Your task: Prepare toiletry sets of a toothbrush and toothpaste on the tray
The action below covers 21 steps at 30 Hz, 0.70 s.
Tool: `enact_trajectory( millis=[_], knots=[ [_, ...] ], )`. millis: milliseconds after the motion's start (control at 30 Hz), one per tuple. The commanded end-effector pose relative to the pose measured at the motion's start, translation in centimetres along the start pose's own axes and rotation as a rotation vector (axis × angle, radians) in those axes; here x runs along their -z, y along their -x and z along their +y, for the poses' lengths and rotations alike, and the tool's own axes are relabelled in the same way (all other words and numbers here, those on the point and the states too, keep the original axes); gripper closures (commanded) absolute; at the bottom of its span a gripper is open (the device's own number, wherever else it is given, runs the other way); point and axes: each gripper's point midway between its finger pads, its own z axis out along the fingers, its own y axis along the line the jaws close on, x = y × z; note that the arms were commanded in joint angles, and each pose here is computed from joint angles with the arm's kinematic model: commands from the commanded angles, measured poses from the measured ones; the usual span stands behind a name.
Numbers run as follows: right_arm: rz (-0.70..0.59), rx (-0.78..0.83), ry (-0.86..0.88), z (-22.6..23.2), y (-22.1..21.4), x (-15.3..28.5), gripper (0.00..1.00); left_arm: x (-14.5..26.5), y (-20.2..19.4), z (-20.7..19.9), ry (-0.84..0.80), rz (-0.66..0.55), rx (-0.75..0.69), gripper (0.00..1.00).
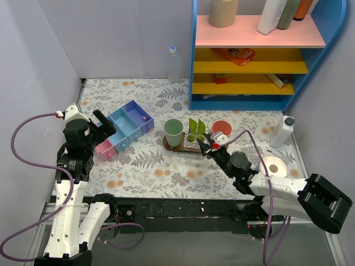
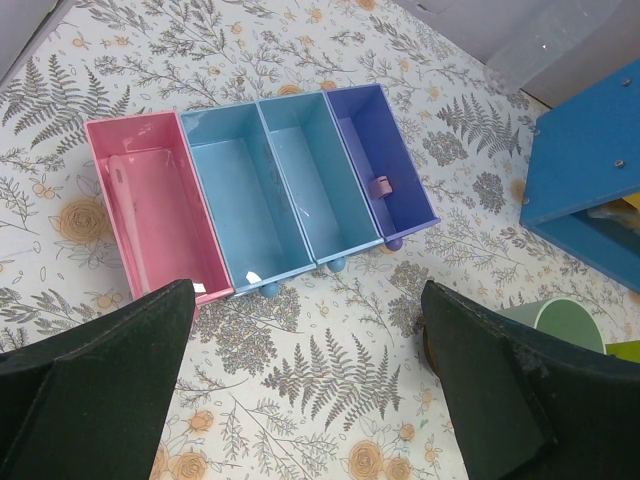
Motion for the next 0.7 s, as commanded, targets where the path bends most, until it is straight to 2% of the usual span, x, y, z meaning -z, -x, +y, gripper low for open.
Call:
enact_trajectory(
  millis=[0,100,467,667],
  knots=[
    [-0.017,0.008,0.005,-0.1,0.4,0.4,0.50,0.4,0.7,-0.2,-0.009,-0.024,-0.007,0.02],
    [-0.019,0.008,0.003,-0.2,0.6,0.4,0.44,0.4,0.6,-0.2,-0.010,-0.022,-0.007,0.02],
    [-0.016,-0.004,0.007,-0.2,1.2,0.7,0.36,0.3,0.4,-0.2,-0.013,-0.017,-0.005,0.02],
    [-0.034,-0.030,0.049,0.4,2.9,0.5,0.27,0.1,0.1,0.0,-0.006,-0.011,-0.006,0.02]
  ],
)
